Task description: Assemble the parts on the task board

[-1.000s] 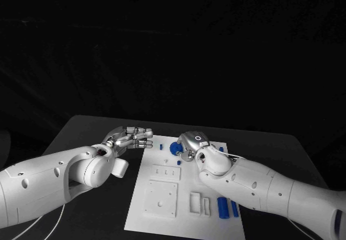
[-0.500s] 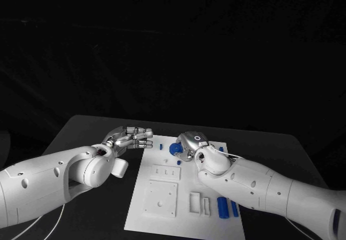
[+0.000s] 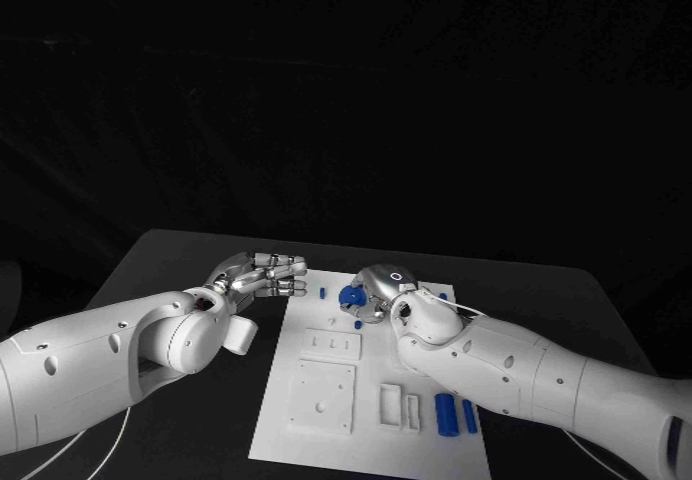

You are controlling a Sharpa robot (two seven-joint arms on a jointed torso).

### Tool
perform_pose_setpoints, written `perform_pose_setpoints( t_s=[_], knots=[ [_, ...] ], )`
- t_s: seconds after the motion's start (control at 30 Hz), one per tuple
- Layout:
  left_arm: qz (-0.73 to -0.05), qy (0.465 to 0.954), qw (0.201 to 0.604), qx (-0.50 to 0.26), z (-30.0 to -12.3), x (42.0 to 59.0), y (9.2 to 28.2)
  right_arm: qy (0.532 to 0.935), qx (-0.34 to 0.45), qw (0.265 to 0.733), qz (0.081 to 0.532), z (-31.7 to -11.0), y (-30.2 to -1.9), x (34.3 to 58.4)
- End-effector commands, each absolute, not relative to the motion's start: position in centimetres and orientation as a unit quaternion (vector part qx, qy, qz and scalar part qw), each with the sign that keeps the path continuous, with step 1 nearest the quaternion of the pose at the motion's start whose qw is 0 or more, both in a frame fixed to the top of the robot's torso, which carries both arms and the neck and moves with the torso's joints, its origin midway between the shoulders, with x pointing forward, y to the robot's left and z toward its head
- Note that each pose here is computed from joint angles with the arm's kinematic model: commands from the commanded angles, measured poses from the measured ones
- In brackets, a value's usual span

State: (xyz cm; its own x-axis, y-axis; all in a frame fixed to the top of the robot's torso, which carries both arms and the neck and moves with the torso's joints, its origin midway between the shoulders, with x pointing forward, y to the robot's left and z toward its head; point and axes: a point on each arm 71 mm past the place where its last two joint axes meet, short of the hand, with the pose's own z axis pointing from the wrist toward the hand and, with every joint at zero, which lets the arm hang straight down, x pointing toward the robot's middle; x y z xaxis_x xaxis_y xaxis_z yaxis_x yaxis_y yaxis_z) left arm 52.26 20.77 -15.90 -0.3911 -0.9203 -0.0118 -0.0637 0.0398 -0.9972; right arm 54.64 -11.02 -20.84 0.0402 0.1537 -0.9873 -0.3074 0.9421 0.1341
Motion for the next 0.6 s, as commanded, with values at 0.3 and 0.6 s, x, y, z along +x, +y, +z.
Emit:
perform_pose_setpoints(
  t_s=[0.3, 0.6],
  knots=[
    [-0.567, 0.616, 0.375, -0.399, -15.9, 52.3, 20.5, 0.712, -0.040, 0.682, 0.164, -21.8, -12.1, 54.9],
    [-0.566, 0.616, 0.375, -0.399, -15.9, 52.3, 20.5, 0.696, -0.015, 0.699, 0.165, -21.7, -13.7, 54.9]
  ],
)
